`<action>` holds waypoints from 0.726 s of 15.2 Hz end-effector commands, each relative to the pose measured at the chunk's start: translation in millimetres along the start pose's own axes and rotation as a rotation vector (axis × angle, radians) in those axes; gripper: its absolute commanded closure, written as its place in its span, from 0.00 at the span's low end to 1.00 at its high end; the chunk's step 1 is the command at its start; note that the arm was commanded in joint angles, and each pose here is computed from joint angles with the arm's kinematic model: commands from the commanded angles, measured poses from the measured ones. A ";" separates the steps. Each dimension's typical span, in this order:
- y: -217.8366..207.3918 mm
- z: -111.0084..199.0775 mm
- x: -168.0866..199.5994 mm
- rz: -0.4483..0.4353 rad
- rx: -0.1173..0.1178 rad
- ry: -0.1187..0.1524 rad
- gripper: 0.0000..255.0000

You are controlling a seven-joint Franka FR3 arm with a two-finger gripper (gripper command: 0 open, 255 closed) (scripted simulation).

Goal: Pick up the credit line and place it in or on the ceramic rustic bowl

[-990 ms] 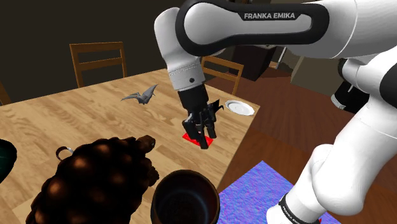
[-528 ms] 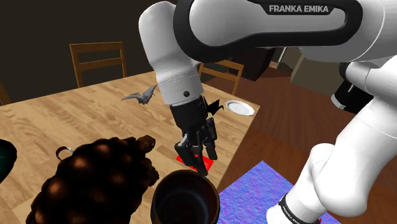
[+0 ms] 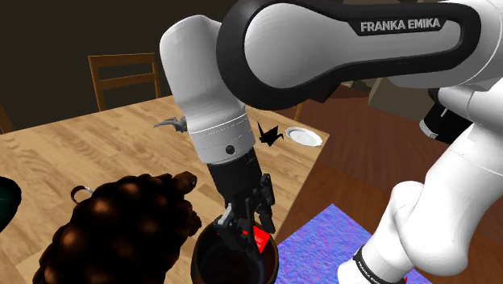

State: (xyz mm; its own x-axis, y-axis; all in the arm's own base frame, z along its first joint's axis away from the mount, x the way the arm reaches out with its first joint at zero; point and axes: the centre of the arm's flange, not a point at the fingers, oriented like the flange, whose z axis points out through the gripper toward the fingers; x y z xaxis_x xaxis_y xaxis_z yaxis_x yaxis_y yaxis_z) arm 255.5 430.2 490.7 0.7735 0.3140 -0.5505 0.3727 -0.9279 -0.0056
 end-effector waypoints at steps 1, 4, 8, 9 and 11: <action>-1.0 9.5 5.2 0.000 0.000 0.000 1.00; -0.9 22.7 13.9 0.000 0.000 0.000 1.00; -0.8 40.4 25.5 0.000 0.000 0.000 1.00; -0.7 44.8 28.4 0.000 0.000 0.000 1.00; -0.7 50.3 32.0 0.000 0.000 0.000 1.00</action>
State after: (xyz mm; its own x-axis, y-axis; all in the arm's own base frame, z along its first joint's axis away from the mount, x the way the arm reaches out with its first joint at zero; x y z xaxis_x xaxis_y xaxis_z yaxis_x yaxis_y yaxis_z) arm 253.5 430.5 433.9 0.7736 0.3135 -0.5507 0.3723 -0.9281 -0.0054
